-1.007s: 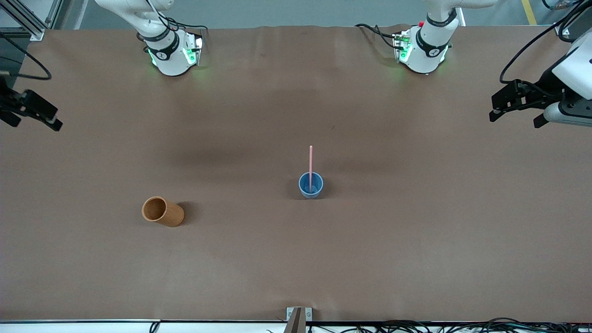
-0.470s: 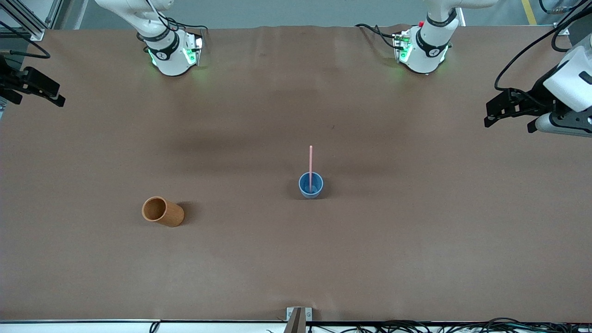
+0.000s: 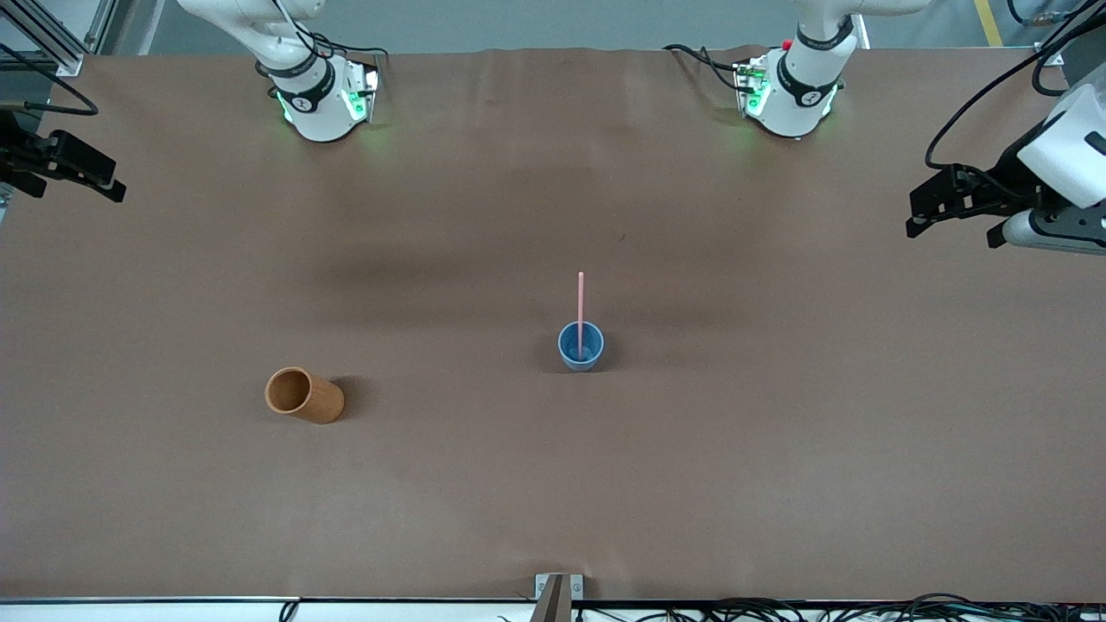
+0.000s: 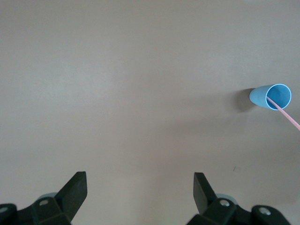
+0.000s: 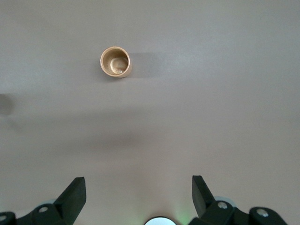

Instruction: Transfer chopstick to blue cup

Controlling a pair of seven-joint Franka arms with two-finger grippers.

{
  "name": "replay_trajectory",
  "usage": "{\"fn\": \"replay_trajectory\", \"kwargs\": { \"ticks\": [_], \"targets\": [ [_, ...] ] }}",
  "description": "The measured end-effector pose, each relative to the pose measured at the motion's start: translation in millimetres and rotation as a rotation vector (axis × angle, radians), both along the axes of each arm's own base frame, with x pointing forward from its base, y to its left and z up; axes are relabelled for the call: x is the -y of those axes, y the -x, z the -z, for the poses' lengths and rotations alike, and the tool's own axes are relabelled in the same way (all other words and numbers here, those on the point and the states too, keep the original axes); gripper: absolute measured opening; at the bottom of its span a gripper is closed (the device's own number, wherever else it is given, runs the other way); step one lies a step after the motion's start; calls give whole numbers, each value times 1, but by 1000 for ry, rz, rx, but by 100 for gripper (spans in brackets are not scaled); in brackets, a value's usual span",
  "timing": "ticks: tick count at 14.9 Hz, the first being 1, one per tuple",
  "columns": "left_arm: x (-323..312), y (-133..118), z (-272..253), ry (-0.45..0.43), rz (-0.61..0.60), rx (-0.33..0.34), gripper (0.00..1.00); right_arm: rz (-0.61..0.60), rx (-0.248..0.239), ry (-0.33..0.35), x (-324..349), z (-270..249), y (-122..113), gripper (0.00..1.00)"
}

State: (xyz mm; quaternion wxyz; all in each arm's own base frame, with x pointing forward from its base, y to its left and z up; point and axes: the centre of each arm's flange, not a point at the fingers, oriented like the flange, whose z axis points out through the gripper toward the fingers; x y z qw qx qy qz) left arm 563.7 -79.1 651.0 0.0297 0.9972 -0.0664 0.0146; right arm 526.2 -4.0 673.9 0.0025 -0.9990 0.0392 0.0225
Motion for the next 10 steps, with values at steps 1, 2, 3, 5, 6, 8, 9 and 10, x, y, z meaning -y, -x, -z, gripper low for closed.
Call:
{"fn": "replay_trajectory", "kwargs": {
  "ticks": [1,2,3,5,6,8,9,10],
  "targets": [
    [0,0,-2,0,0,4,100,-3,9,0,0,0,-1,100],
    [0,0,-3,1,0,7,100,-15,20,0,0,-1,-3,100],
    [0,0,-4,1,0,9,100,-29,30,-1,2,0,-4,100],
    [0,0,-5,1,1,11,100,-43,36,-1,7,3,-7,100],
    [0,0,-5,1,1,11,100,-44,34,-1,10,5,-7,100],
    [0,0,-6,2,1,12,100,-46,26,-2,10,9,-7,100],
    [0,0,-6,2,1,13,100,-47,24,-2,10,10,-8,100],
    [0,0,-6,2,1,13,100,-48,23,-2,10,10,-8,100]
  ]
}}
